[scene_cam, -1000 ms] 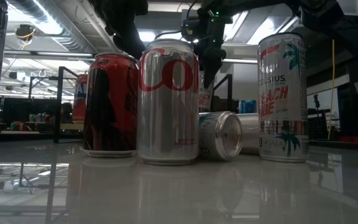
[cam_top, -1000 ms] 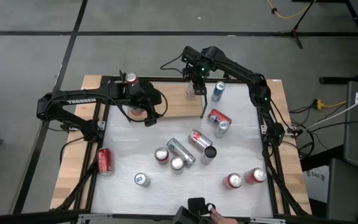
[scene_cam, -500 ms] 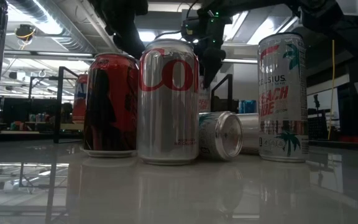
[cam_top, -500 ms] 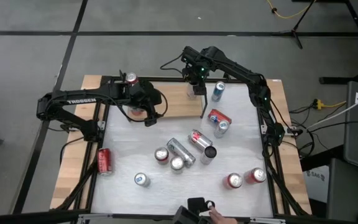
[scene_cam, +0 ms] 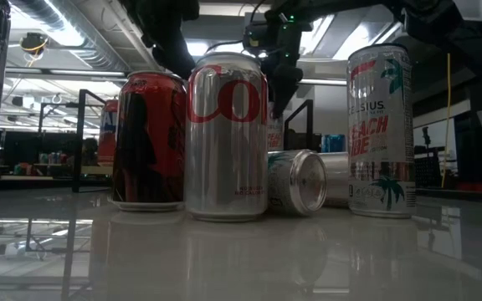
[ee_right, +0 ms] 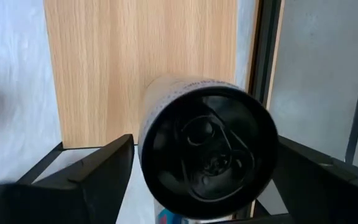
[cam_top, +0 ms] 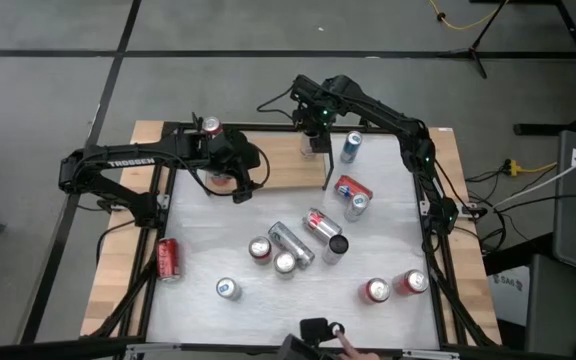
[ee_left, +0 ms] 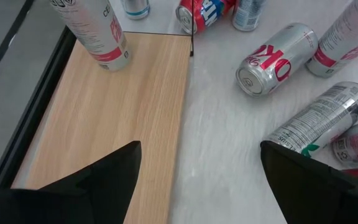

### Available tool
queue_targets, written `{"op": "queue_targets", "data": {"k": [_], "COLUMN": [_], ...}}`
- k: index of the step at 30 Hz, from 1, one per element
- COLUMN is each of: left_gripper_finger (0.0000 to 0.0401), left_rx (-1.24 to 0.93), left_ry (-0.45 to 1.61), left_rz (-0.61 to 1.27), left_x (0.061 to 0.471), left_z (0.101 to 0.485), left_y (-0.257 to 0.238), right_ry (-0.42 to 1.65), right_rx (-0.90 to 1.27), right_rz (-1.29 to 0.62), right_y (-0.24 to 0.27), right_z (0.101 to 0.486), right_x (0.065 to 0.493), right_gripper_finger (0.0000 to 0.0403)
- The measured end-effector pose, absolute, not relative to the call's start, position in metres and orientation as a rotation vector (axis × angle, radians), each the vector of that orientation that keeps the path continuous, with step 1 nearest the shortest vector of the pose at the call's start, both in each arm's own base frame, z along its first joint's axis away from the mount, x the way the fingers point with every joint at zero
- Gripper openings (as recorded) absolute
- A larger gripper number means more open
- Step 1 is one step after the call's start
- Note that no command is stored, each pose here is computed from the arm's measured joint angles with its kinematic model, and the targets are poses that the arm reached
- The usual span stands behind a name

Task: Place canned beverage on shelf
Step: Put the white pink soda can on the shelf

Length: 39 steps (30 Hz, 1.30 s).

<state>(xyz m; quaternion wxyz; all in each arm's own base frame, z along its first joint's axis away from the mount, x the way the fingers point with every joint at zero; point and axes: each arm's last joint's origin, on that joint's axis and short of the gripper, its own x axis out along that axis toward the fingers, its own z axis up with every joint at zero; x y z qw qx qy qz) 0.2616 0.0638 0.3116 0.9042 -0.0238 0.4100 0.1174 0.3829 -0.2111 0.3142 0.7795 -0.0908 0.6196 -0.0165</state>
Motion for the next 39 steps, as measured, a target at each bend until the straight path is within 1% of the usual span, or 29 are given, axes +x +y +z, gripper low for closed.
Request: {"op": "queue_targets", "data": {"k": [8, 13, 16, 22, 25, 31, 34, 39], "left_gripper_finger": [0.0322, 0.0322, 0.0322, 0.0322, 0.0322, 0.0322, 0.0322, 0.0322], "left_rx": [-0.049, -0.049, -0.049, -0.050, -0.049, -0.050, -0.049, -0.049], "left_ry": [0.847, 0.847, 0.847, 0.847, 0.847, 0.847, 0.846, 0.846], "left_rz": [0.243, 0.243, 0.243, 0.243, 0.243, 0.243, 0.243, 0.243], "left_x": [0.262, 0.262, 0.262, 0.262, 0.262, 0.262, 0.262, 0.262], "left_z": [0.312, 0.312, 0.312, 0.312, 0.312, 0.312, 0.312, 0.312], "left_y": [0.064, 0.064, 0.064, 0.064, 0.064, 0.064, 0.064, 0.064], "right_ry": [1.315, 1.315, 1.316, 1.314, 1.314, 1.342, 1.348, 1.349], "right_rx": [-0.244, -0.228, -0.219, -0.219, -0.219, -0.258, -0.277, -0.261], "right_rz": [-0.076, -0.091, -0.097, -0.097, -0.097, -0.147, -0.141, -0.155], "right_y": [-0.208, -0.209, -0.209, -0.209, -0.209, -0.211, -0.213, -0.221], "right_z": [0.316, 0.316, 0.316, 0.316, 0.316, 0.317, 0.317, 0.317], "right_x": [0.389, 0.389, 0.389, 0.389, 0.388, 0.388, 0.387, 0.382], "right_gripper_finger": [0.0344, 0.0340, 0.0322, 0.0268, 0.0252, 0.0259, 0.0259, 0.0256]}}
